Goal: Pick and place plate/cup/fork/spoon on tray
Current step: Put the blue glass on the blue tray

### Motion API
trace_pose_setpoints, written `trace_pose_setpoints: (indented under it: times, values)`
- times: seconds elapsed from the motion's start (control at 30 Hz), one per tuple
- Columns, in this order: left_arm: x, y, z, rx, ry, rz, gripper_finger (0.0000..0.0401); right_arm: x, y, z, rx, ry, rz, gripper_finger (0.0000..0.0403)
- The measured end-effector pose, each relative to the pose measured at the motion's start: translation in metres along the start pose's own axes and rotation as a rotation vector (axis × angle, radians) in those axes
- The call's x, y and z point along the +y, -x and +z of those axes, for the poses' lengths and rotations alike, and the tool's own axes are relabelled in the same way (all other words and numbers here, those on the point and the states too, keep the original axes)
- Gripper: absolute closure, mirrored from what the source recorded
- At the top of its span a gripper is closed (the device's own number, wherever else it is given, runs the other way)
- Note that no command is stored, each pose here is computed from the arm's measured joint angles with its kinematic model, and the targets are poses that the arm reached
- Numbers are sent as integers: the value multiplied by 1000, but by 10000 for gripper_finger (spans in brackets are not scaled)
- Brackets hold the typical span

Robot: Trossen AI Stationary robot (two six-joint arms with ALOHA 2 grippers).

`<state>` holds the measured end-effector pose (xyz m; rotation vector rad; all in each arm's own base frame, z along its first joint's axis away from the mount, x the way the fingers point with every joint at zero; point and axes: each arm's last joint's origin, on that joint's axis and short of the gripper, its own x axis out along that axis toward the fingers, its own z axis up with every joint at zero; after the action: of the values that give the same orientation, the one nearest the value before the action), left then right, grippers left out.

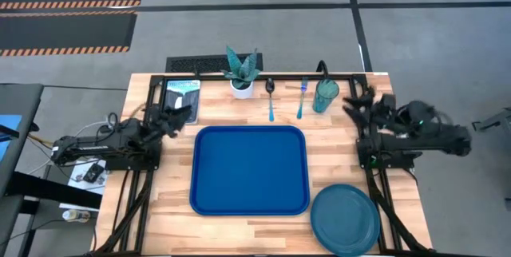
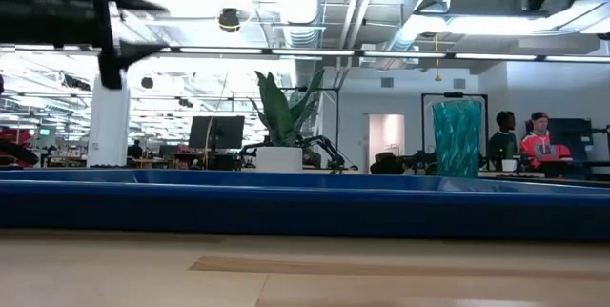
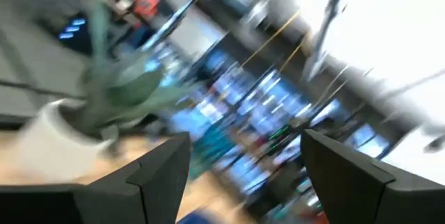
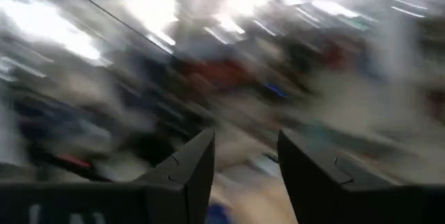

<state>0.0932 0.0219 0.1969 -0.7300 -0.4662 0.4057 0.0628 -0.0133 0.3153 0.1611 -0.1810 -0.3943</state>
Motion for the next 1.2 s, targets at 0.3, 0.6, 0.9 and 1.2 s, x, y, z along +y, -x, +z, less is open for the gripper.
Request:
trace_pose_setpoints:
  times: [0.3, 0.6, 0.9, 1.2]
  values:
    - [-52, -18, 49, 48, 22, 37, 140, 1, -20, 89, 466, -20, -737, 221]
    - [-111, -84, 72, 416, -217, 389, 140, -15, -59, 85, 734, -169, -904, 181]
    - [-139, -127, 74, 635, -458, 492, 140, -68, -104, 52, 930, -274, -941, 168]
    - [-141, -103, 110, 592, -485, 506, 140, -115, -130, 25, 1109, -336, -953, 168]
